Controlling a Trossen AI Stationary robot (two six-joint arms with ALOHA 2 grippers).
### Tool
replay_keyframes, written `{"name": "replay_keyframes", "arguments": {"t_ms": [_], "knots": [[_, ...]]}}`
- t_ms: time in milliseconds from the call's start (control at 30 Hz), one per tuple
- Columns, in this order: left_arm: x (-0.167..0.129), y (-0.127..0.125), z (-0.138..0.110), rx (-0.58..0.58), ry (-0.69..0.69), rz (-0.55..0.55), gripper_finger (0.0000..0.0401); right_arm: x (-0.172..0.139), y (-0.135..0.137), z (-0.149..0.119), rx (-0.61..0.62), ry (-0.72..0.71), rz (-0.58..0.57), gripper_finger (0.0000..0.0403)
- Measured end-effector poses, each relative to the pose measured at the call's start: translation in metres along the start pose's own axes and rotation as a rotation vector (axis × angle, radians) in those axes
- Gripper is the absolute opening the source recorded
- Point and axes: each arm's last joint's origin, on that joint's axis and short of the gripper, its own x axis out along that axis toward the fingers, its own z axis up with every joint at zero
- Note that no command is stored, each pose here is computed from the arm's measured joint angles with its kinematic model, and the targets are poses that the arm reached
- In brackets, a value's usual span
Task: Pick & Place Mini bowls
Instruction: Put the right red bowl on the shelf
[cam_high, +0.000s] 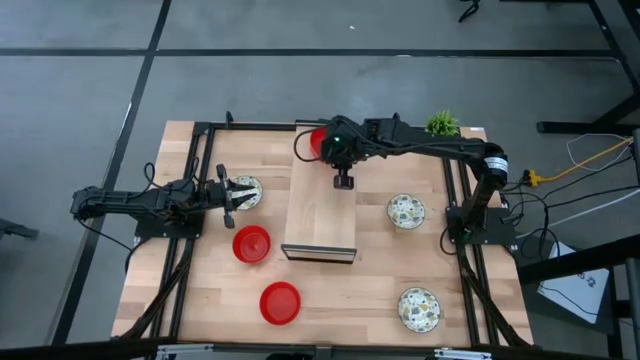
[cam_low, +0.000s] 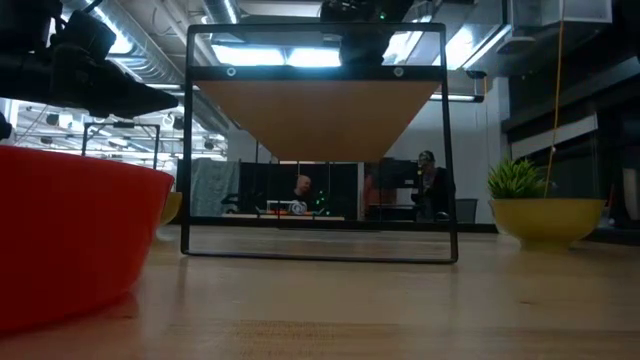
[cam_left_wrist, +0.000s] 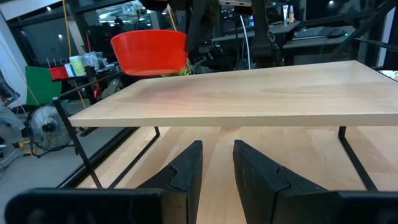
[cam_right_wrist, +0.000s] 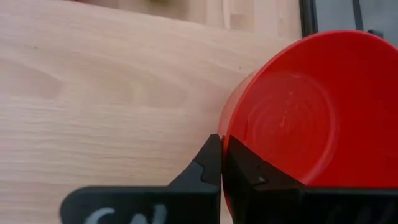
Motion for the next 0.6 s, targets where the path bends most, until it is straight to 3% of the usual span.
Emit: {"name": "replay_keyframes", "arguments": {"t_ms": [600], "knots": [[0.000,0.000,0.000,0.000,0.000,0.000,0.0086,0.015,0.000,-0.001,0.003,0.046,-0.030,0.0022]]}}
